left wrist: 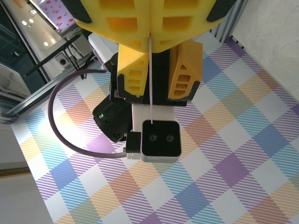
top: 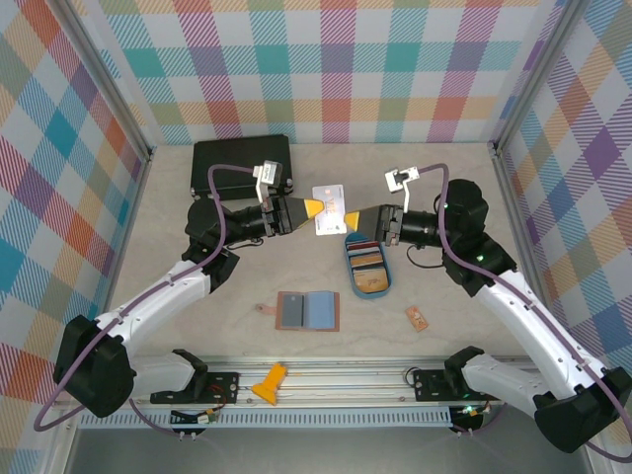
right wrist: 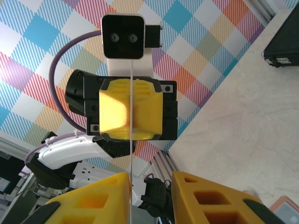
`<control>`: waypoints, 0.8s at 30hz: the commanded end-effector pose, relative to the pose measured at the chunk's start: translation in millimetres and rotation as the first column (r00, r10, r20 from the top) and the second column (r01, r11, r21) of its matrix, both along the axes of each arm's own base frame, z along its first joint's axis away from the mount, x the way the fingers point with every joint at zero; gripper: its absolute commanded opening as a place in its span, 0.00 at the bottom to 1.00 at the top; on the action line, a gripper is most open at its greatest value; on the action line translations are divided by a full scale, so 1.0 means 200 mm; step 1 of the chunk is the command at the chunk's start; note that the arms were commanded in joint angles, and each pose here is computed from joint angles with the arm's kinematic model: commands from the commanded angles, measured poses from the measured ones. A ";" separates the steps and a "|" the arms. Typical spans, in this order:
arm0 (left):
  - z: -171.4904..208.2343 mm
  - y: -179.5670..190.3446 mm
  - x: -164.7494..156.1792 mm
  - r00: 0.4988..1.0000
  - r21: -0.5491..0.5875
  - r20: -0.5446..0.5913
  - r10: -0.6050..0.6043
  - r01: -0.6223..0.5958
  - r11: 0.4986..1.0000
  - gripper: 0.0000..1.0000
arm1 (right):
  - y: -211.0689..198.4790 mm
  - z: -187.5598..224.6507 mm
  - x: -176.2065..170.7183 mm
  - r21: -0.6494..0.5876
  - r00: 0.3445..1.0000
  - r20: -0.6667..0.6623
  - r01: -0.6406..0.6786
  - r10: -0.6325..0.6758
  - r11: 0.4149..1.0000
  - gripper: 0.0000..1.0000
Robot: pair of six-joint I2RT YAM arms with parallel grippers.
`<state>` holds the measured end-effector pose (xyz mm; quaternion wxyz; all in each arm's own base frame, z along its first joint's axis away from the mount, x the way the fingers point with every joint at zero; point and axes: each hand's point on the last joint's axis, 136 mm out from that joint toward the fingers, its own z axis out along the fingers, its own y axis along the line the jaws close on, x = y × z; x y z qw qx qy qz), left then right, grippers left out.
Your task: Put the credit cards into the card holder
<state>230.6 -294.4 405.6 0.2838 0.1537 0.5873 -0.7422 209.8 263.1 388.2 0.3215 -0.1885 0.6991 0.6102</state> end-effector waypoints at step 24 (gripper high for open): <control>0.01 -0.07 -0.11 0.994 0.075 0.042 -0.102 0.099 0.992 0.00 | 0.03 0.01 -0.12 -0.032 0.983 0.015 -0.182 0.183 0.983 0.00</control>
